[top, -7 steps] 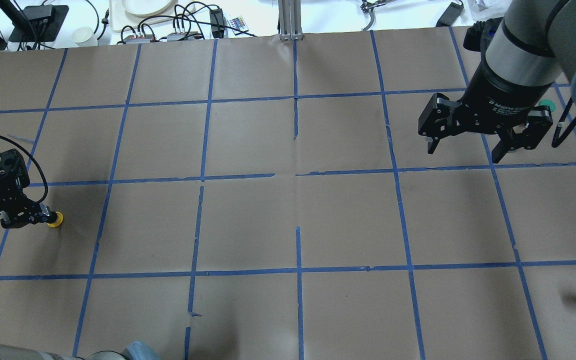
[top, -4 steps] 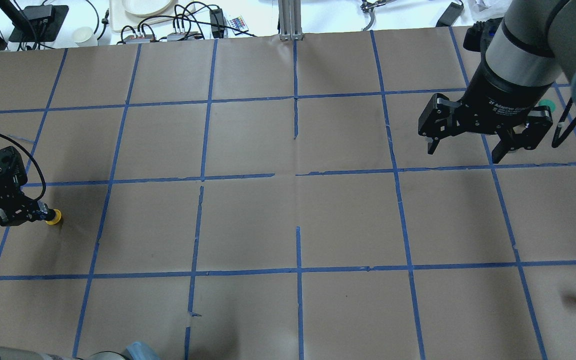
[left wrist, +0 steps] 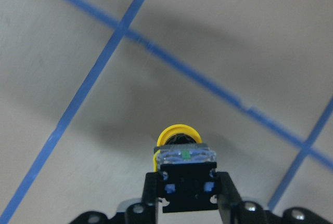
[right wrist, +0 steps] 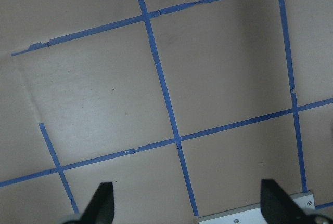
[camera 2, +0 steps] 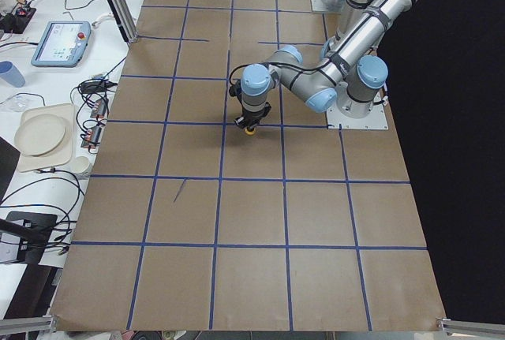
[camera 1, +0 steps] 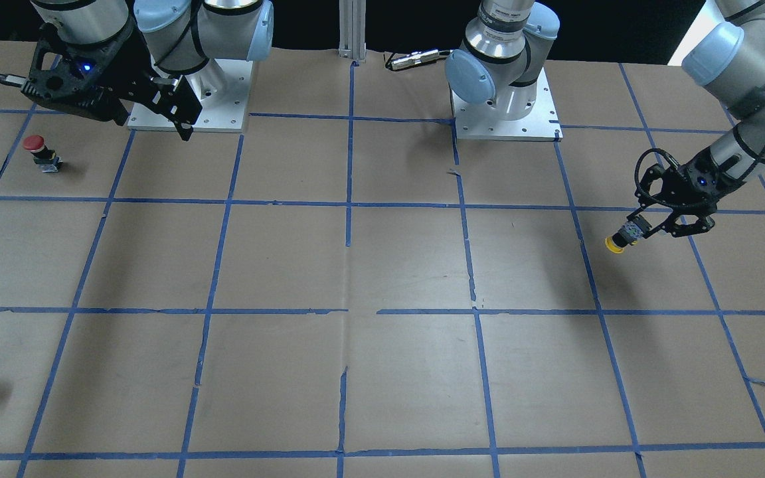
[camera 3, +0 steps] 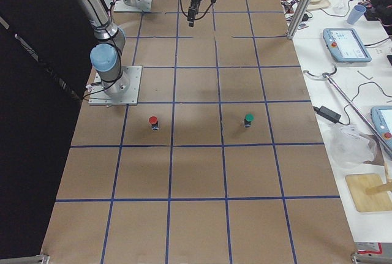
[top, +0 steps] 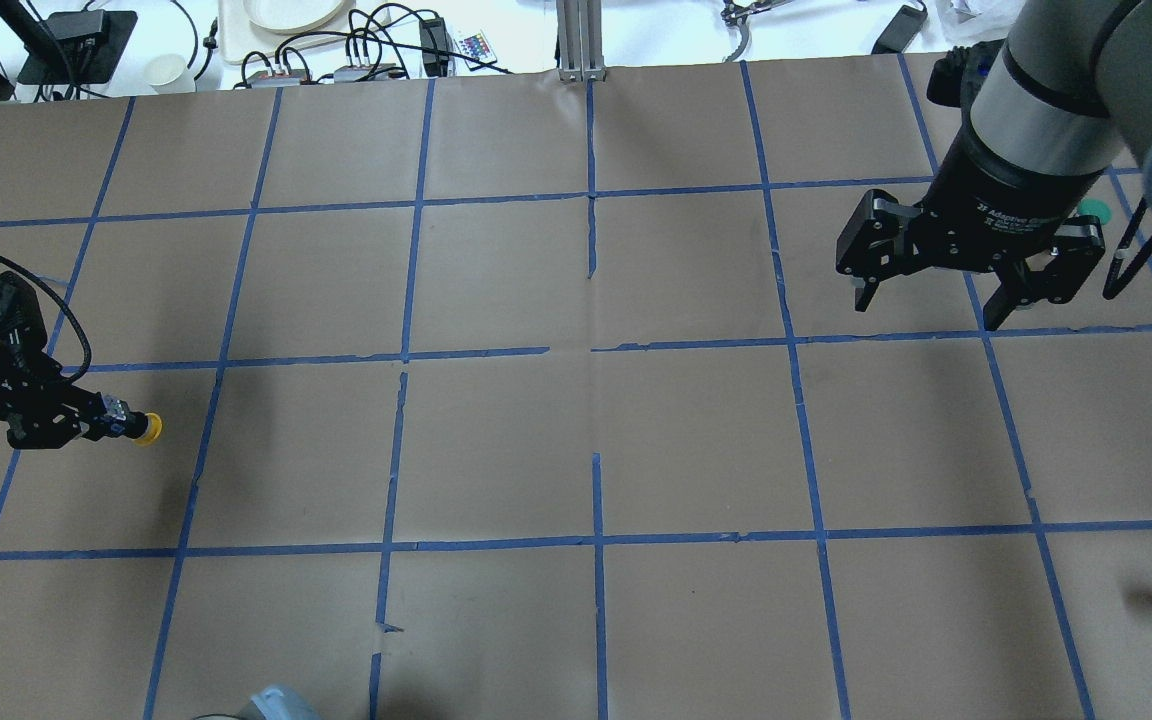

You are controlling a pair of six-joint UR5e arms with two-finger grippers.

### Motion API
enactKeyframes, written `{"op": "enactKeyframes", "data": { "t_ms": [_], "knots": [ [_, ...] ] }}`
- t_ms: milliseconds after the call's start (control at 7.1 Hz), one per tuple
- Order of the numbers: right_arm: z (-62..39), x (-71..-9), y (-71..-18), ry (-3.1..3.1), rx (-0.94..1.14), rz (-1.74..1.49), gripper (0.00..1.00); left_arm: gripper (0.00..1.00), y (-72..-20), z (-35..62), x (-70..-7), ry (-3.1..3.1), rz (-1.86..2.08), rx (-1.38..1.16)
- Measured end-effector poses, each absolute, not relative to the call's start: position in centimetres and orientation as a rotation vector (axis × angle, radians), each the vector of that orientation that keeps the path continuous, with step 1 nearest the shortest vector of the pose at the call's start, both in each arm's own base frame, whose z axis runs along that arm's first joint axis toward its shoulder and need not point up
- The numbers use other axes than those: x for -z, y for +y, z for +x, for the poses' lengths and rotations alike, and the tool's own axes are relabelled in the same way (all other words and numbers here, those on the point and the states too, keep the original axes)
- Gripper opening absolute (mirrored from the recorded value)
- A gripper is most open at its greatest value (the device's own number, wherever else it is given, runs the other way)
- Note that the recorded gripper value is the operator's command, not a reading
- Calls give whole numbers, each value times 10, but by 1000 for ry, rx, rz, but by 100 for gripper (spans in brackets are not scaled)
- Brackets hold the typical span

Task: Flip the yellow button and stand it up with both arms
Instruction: 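Lift the yellow button with the left gripper and carry it toward the right gripper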

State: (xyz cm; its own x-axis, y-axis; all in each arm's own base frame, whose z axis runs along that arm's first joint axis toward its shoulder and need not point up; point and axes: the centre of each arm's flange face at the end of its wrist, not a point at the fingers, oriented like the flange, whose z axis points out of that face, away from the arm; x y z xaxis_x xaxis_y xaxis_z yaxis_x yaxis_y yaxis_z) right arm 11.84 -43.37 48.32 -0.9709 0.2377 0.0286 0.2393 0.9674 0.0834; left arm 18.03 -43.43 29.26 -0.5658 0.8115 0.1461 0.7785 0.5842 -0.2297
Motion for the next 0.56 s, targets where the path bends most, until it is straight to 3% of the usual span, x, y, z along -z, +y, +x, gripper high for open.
{"op": "enactKeyframes", "data": {
  "t_ms": [564],
  "knots": [
    [109,-485,-433,-3106,169,-432,100,7,-459,36,-386,-2447,-863,-146]
  ]
}}
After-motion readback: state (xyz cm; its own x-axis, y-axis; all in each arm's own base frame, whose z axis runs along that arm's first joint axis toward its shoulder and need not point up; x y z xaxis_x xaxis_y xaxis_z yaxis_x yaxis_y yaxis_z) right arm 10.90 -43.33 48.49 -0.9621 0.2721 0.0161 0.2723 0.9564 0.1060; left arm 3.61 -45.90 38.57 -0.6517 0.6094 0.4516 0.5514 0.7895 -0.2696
